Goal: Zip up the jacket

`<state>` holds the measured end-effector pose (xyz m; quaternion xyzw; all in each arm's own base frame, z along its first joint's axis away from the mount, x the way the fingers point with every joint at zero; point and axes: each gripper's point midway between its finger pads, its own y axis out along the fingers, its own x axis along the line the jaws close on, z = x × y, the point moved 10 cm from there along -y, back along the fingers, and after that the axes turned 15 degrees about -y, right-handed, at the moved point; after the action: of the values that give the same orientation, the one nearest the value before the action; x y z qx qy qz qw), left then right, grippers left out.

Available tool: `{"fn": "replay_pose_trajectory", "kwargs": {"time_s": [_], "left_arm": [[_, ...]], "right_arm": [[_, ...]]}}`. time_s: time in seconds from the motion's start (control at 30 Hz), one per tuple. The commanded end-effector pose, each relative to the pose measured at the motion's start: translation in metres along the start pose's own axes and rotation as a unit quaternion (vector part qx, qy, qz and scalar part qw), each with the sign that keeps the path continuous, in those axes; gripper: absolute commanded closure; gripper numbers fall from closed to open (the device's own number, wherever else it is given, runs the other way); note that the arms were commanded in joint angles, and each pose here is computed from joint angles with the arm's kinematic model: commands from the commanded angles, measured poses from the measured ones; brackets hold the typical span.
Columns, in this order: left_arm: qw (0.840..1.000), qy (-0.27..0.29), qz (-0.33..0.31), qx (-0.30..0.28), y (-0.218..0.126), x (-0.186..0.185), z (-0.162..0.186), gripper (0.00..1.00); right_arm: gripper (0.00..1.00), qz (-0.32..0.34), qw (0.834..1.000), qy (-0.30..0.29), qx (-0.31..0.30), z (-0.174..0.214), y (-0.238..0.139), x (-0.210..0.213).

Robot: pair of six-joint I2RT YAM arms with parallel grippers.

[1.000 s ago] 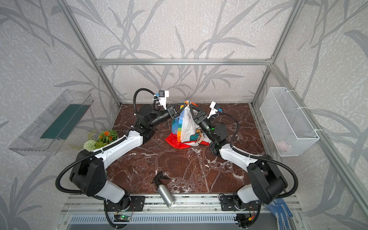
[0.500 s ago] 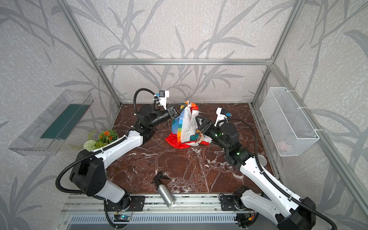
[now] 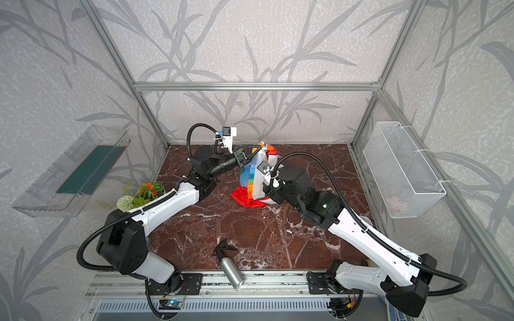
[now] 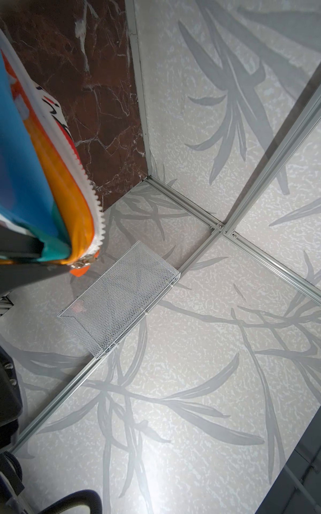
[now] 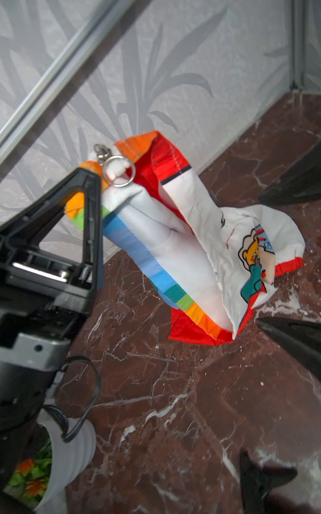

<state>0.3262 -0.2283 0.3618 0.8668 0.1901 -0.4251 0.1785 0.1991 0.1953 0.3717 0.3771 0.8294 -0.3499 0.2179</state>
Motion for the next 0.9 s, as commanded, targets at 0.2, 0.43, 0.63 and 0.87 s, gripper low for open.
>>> {"fn": "replay_pose_trajectory", "kwargs": {"time_s": [0.2, 0.43, 0.63, 0.87], "left_arm": [[0.999, 0.013, 0.034, -0.003, -0.006, -0.028, -0.008, 1.00], [0.999, 0.010, 0.042, -0.003, -0.006, -0.033, -0.010, 1.00], [0.999, 0.009, 0.048, -0.006, -0.007, -0.036, -0.011, 1.00], [0.999, 0.008, 0.048, -0.005, -0.007, -0.036, -0.011, 1.00]], "right_arm": [[0.39, 0.061, 0.965, -0.202, -0.154, -0.035, -0.008, -0.023], [0.49, 0.036, 0.975, -0.180, -0.125, -0.032, -0.002, -0.050], [0.52, 0.049, 0.967, -0.241, -0.068, -0.029, 0.011, -0.055], [0.54, 0.057, 0.959, -0.275, -0.041, -0.030, 0.025, -0.058]]}}
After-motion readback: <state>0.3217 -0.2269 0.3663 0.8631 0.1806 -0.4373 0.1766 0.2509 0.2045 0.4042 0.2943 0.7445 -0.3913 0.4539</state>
